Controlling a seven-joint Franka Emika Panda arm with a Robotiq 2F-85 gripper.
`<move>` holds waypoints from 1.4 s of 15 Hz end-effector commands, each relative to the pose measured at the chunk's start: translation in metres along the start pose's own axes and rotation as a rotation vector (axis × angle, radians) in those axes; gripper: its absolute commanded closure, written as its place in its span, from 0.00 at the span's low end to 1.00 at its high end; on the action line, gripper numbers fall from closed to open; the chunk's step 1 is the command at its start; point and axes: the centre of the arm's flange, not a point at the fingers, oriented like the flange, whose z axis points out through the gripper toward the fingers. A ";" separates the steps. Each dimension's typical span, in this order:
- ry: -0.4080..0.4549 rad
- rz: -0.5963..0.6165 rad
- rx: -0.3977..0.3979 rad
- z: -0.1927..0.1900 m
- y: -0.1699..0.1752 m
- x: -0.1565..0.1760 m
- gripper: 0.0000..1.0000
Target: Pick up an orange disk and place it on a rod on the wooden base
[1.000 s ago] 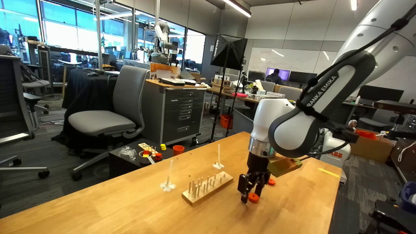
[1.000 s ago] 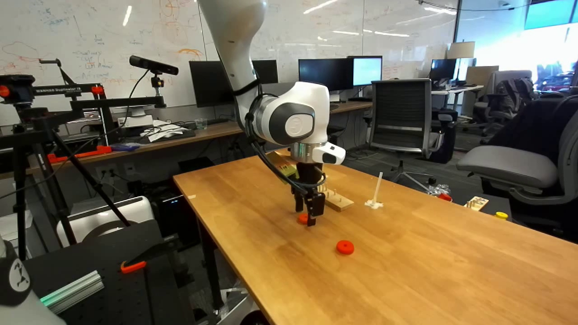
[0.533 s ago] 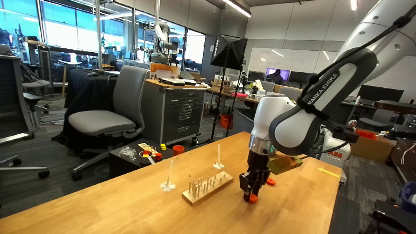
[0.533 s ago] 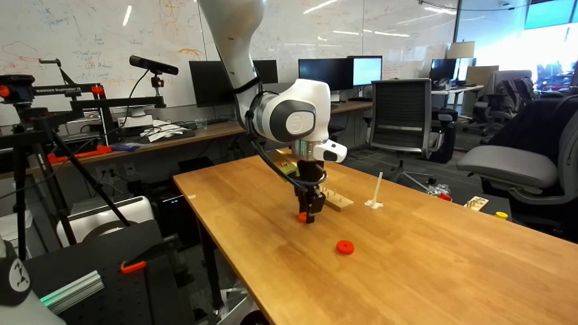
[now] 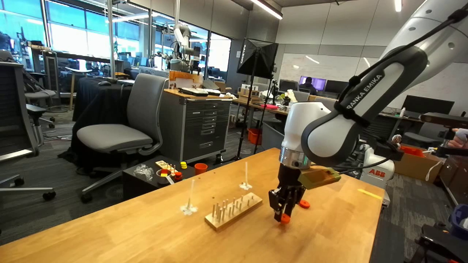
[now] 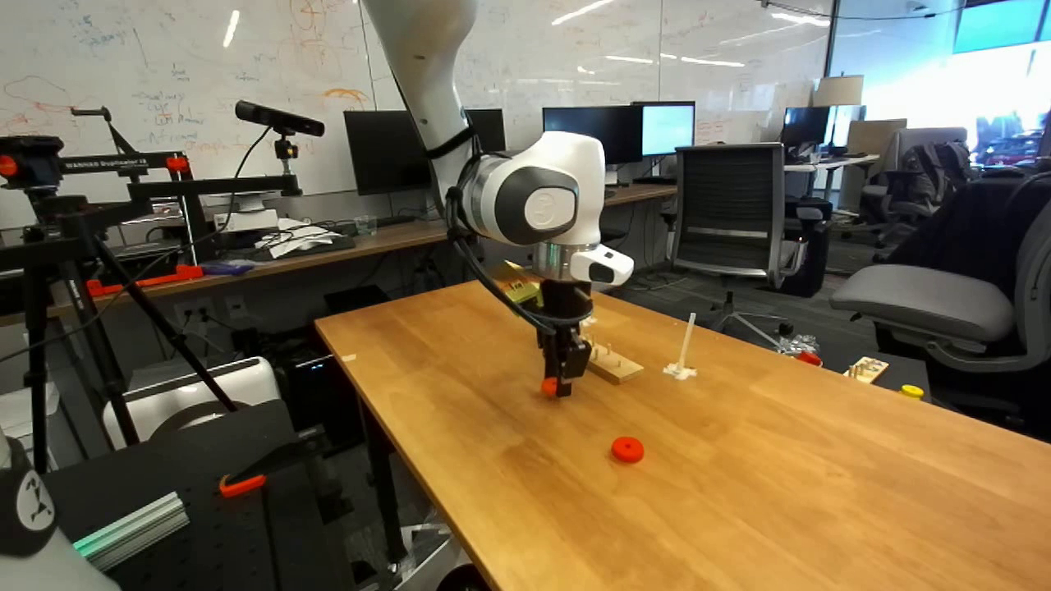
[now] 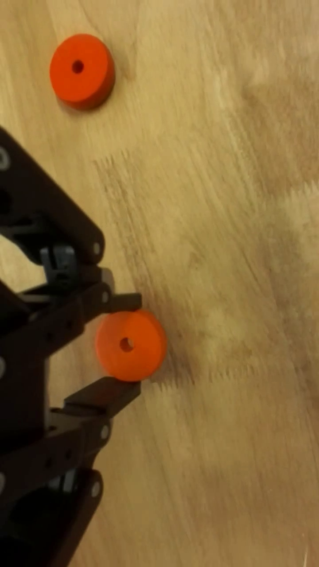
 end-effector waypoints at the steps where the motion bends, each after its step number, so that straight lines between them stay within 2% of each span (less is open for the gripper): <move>1: -0.009 0.051 -0.003 -0.031 -0.022 0.011 0.82; 8: -0.049 0.151 -0.008 -0.075 -0.067 0.056 0.82; 12: -0.073 0.216 -0.013 -0.090 -0.071 0.083 0.82; 16: -0.103 0.271 -0.028 -0.087 -0.062 0.109 0.82; 21: -0.125 0.310 -0.054 -0.058 -0.057 0.129 0.82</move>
